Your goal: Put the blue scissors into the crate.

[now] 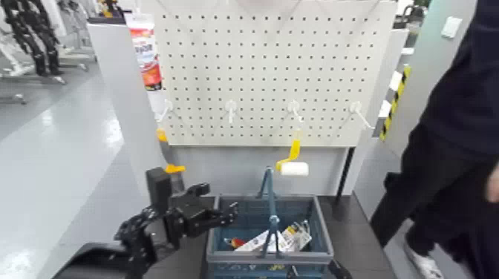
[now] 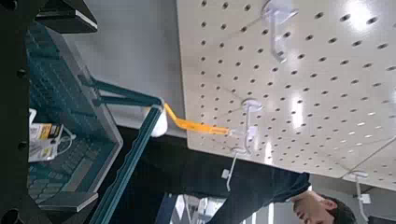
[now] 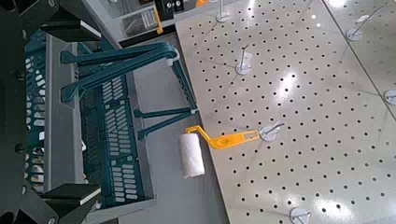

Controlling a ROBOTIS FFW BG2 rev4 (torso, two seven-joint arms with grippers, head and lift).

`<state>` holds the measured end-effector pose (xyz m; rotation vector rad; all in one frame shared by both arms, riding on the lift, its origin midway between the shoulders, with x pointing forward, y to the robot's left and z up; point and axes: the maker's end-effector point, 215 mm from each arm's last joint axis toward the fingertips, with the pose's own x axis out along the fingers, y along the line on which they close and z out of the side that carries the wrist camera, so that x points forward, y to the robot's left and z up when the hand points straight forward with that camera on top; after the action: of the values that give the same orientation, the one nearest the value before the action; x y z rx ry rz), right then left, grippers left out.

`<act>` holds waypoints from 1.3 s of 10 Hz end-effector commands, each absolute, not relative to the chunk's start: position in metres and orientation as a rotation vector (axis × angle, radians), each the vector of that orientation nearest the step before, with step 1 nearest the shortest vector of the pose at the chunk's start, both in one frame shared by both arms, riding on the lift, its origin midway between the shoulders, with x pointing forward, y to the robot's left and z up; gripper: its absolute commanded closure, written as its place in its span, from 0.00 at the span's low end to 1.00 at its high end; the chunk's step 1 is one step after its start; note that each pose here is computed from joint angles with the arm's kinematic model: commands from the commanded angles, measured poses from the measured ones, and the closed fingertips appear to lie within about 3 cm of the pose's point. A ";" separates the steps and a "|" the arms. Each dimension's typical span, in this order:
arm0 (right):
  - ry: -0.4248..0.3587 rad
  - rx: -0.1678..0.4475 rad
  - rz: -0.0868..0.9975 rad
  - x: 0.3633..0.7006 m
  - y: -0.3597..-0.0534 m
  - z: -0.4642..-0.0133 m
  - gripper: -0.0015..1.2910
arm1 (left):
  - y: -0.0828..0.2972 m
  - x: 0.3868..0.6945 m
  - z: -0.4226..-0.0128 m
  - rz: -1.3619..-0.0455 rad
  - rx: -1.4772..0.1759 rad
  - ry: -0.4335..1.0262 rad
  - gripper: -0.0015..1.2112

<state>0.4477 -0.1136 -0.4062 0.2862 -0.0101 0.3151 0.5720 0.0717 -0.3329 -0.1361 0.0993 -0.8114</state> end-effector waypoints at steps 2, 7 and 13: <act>-0.010 0.284 0.311 0.447 -0.116 -0.406 0.12 | 0.115 0.527 -0.337 -0.617 -0.080 0.059 0.05; -0.010 0.284 0.295 0.444 -0.123 -0.408 0.11 | 0.138 0.479 -0.358 -0.430 -0.099 0.021 0.09; 0.005 0.282 0.292 0.444 -0.124 -0.412 0.11 | 0.145 0.467 -0.358 -0.327 -0.098 -0.013 0.11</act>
<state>0.4442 -0.1247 -0.4110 0.2818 0.0033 0.2919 0.4670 0.1456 -0.3584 -0.0996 -0.0112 -0.3250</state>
